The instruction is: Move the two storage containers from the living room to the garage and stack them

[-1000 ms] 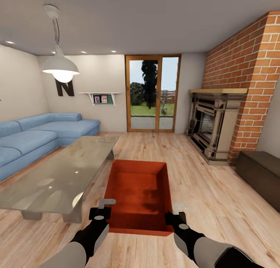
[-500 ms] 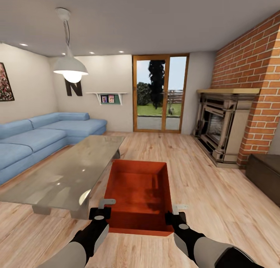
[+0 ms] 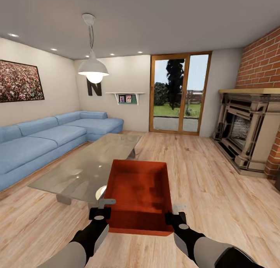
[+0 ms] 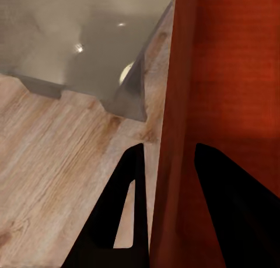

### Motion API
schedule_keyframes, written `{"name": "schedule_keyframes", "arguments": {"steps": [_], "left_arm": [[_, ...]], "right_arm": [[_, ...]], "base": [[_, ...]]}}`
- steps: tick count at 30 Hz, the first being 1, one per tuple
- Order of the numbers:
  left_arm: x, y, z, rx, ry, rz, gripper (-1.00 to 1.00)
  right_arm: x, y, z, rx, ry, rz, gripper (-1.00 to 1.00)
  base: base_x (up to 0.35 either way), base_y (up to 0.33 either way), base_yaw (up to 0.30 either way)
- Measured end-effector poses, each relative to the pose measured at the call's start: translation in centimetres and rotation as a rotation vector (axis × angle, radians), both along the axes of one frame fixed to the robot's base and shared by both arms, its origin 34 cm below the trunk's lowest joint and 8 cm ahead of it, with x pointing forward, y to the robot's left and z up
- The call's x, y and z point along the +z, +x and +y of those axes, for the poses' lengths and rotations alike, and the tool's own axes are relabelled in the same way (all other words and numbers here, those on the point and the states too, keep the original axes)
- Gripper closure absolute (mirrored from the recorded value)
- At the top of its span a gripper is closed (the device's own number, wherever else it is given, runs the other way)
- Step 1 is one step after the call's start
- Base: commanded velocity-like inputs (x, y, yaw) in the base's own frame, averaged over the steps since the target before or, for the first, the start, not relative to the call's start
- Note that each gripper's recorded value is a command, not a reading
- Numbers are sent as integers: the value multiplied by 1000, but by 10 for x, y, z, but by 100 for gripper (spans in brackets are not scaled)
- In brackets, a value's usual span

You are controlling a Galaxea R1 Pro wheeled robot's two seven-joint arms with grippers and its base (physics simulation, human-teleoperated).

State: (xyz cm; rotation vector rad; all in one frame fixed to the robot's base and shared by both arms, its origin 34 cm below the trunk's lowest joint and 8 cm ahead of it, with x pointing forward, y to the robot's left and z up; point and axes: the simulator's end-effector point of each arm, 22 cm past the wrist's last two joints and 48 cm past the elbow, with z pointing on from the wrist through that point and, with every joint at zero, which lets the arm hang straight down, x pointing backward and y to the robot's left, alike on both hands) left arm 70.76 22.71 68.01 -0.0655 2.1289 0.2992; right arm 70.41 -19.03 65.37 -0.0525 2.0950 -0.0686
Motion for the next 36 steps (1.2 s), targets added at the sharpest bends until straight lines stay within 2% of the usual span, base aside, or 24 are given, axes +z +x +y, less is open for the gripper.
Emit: {"name": "schedule_keyframes", "arguments": {"steps": [36], "left_arm": [[-1,0,-1,0,0,1,100]], "right_arm": [[-1,0,-1,1,0,2,100]], "base": [[0,0,300]]}}
